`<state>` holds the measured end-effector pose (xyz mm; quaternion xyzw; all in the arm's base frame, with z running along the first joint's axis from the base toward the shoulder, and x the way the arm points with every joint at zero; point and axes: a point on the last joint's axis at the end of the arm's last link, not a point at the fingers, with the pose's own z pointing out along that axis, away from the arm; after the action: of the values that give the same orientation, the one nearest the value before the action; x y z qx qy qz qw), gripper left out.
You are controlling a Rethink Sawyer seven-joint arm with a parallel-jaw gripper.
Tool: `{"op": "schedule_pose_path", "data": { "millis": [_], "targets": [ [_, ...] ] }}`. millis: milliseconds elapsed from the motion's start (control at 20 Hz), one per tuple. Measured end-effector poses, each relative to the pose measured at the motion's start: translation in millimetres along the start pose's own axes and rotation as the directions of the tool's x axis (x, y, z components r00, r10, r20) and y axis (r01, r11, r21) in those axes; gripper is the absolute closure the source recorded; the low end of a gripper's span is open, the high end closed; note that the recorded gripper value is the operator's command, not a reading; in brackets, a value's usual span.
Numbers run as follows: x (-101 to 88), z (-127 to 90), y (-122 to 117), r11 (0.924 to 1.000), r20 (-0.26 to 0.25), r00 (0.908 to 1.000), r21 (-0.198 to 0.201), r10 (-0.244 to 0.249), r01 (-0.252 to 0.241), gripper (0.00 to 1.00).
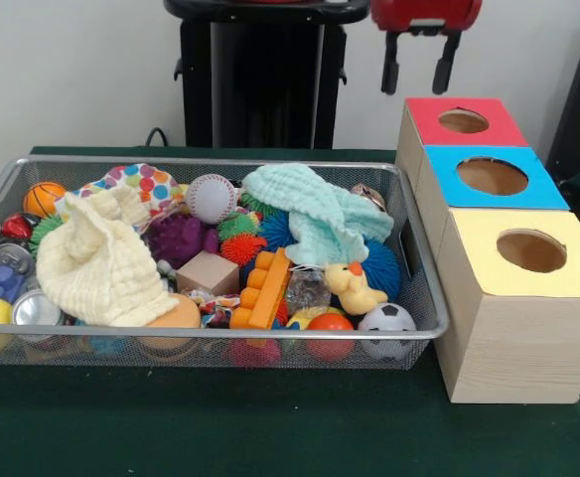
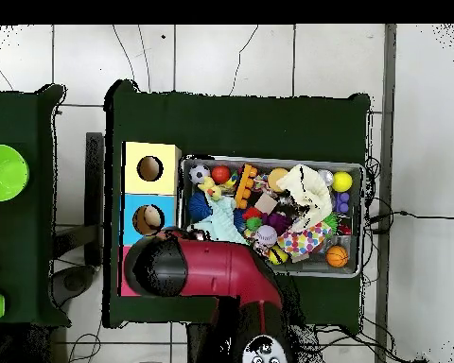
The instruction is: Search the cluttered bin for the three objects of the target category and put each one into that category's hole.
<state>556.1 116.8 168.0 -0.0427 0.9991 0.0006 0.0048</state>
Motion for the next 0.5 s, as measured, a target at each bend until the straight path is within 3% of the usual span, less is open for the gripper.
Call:
{"op": "schedule_pose_path", "data": {
  "millis": [500],
  "targets": [
    [-35.1, 57.8, -73.4, 0.9929, 0.021, 0.9928, -0.015, 0.118, -0.118, 0.00]
  ]
}}
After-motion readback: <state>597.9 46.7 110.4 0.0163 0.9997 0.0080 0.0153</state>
